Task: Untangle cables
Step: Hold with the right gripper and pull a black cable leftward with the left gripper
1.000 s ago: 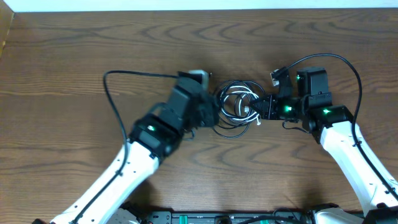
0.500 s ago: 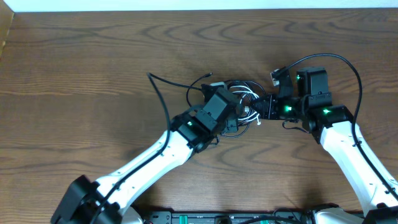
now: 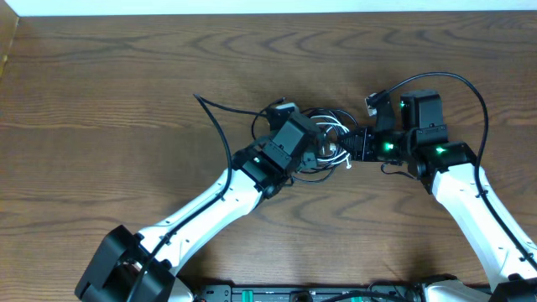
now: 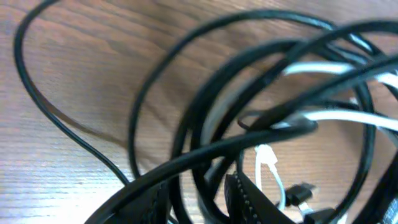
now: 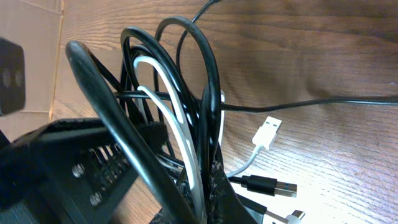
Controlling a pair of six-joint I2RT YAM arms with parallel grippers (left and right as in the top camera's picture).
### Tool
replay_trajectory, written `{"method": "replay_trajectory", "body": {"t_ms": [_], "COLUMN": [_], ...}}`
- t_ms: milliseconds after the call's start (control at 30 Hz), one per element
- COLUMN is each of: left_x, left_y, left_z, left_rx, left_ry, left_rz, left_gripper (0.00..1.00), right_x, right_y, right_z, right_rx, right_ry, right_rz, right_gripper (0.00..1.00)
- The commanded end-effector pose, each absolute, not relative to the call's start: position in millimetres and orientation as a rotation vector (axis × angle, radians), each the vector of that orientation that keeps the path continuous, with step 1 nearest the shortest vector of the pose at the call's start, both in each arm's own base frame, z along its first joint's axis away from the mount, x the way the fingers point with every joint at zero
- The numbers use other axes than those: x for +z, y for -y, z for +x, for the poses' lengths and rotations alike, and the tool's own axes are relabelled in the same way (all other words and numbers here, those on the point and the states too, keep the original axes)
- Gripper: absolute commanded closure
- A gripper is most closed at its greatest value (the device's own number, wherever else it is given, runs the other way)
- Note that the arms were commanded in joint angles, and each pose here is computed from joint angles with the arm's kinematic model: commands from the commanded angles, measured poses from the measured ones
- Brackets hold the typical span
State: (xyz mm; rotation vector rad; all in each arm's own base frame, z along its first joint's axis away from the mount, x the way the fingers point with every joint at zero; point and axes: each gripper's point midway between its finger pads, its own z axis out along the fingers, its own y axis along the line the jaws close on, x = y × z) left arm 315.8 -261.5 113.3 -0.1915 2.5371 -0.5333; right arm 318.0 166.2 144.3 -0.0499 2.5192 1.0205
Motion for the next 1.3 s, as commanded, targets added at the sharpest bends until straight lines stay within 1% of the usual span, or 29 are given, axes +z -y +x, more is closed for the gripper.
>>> {"method": "replay_trajectory", "body": {"t_ms": [0, 67, 167, 300, 400, 433, 600, 733, 767, 833, 867, 1000, 1167, 1267], "left_x": [146, 153, 155, 152, 146, 142, 129, 132, 132, 132, 132, 132, 136, 155], "left_y": [258, 257, 256, 255, 254, 253, 254, 256, 256, 256, 256, 256, 253, 248], "left_z": [326, 326, 326, 324, 322, 322, 323, 325, 325, 325, 325, 325, 325, 324], "left_rx": [-0.559, -0.569, -0.565, -0.552, -0.536, -0.526, -0.499, -0.511, -0.511, -0.512, -0.512, -0.511, -0.5, -0.558], "left_ry": [-2.448, -2.433, -2.426, -2.443, -2.46, -2.472, -2.501, -2.487, -2.487, -2.487, -2.487, -2.487, -2.478, -2.453], "left_rz": [-0.182, -0.18, -0.153, -0.153, -0.151, -0.151, -0.15, -0.151, -0.151, -0.151, -0.151, -0.15, -0.111, -0.071], "left_gripper": [0.68, 0.71, 0.8, 0.81, 0.63, 0.62, 0.63, 0.76, 0.76, 0.81, 0.86, 0.92, 0.93, 0.93], "right_x": [152, 152, 152, 152, 153, 153, 153, 153, 153, 153, 153, 153, 151, 141], "right_y": [-166, -166, -166, -167, -168, -168, -169, -169, -169, -168, -169, -168, -166, -154], "right_z": [320, 320, 320, 319, 319, 319, 318, 318, 318, 318, 318, 318, 320, 321], "right_rx": [1.018, 1.018, 1.019, 1.029, 1.033, 1.034, 1.042, 1.042, 1.042, 1.042, 1.042, 1.041, 1.015, 0.91], "right_ry": [-2.497, -2.497, -2.497, -2.496, -2.495, -2.495, -2.496, -2.496, -2.496, -2.496, -2.496, -2.496, -2.501, -2.541], "right_rz": [-0.056, -0.056, -0.056, -0.06, -0.062, -0.062, -0.065, -0.065, -0.065, -0.064, -0.065, -0.064, -0.053, -0.003], "right_gripper": [0.99, 0.99, 0.99, 0.99, 0.99, 0.99, 0.99, 0.99, 0.99, 0.99, 0.99, 0.99, 0.99, 0.99]}}
